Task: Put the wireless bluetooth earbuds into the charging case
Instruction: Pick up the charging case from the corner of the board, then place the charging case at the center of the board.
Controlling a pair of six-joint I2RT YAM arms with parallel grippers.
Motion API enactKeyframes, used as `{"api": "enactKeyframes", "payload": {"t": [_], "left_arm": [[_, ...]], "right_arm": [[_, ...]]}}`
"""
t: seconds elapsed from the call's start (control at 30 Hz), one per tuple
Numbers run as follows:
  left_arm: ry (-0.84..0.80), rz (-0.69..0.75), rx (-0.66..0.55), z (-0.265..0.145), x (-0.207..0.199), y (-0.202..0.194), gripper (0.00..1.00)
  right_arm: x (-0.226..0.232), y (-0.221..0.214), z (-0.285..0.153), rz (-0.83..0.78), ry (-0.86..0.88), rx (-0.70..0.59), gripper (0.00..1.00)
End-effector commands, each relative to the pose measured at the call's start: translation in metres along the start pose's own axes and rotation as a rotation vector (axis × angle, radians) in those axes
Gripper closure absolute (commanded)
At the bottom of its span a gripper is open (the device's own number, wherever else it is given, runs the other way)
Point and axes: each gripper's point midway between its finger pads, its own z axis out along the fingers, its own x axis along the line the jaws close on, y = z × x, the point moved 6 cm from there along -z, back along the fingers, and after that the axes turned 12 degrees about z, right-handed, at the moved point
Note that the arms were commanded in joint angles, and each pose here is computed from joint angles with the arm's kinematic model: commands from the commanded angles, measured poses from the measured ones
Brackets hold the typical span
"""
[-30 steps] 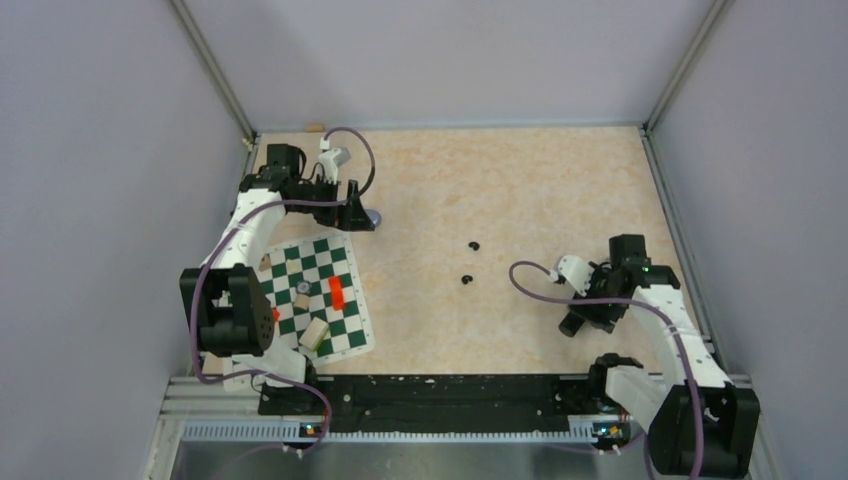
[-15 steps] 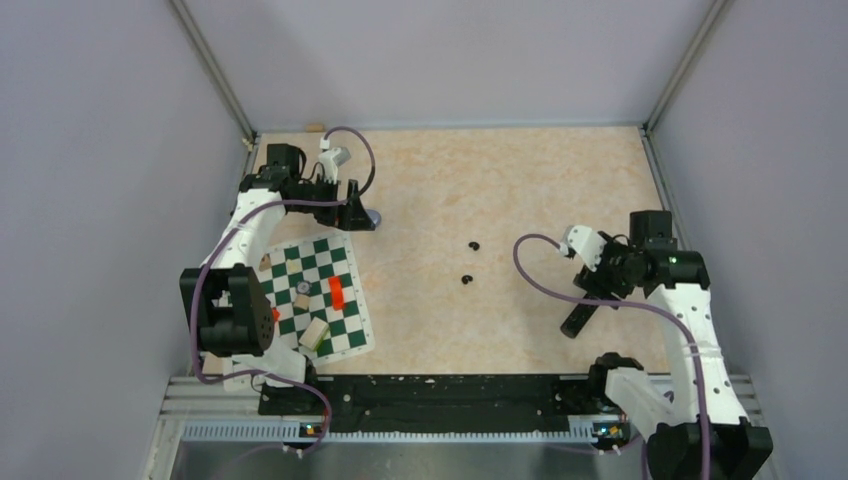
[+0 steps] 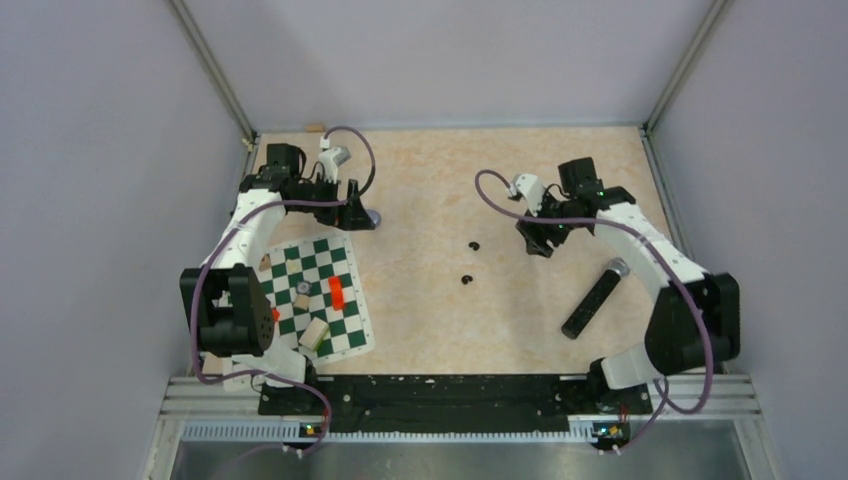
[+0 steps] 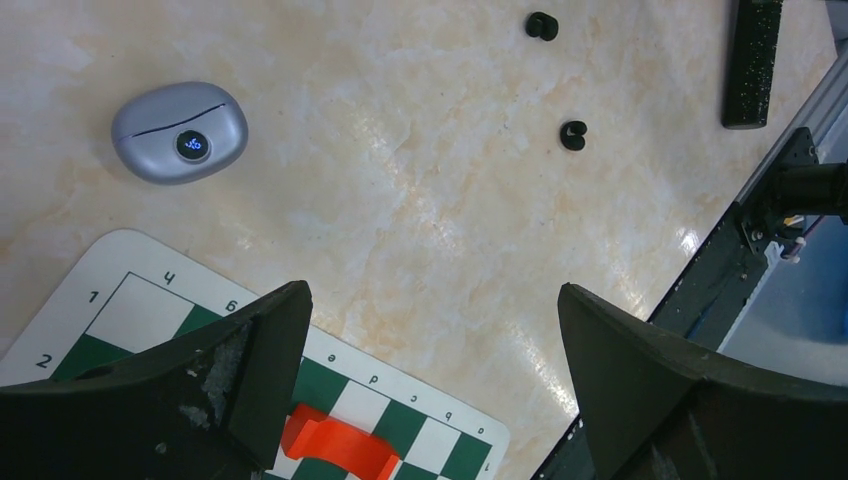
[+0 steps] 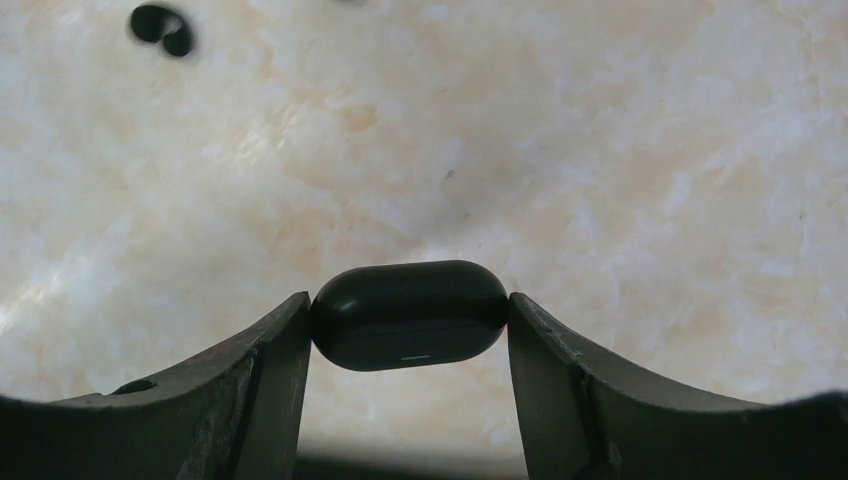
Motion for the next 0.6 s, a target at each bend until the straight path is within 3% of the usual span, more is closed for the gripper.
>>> {"api": "enactKeyframes", "payload": {"t": [0.0,0.37,0.57], "left_arm": [[0.022,0.039,-0.004,0.001,0.005,-0.003,0.01],[0.035,0.011,0.019,0.011,0.015,-0.007,0.01],[0.053,0.032,0.011,0.008,0.014,-0.007,0.01]], "right_arm": [[-0.043,0.056,0.03,0.173,-0.148,-0.143,0.75],[-0.041,0.031,0.112,0.29,-0.207,0.025,0.67],[-0.033,0.025,0.116,0.296,-0.173,0.054,0.45]]}}
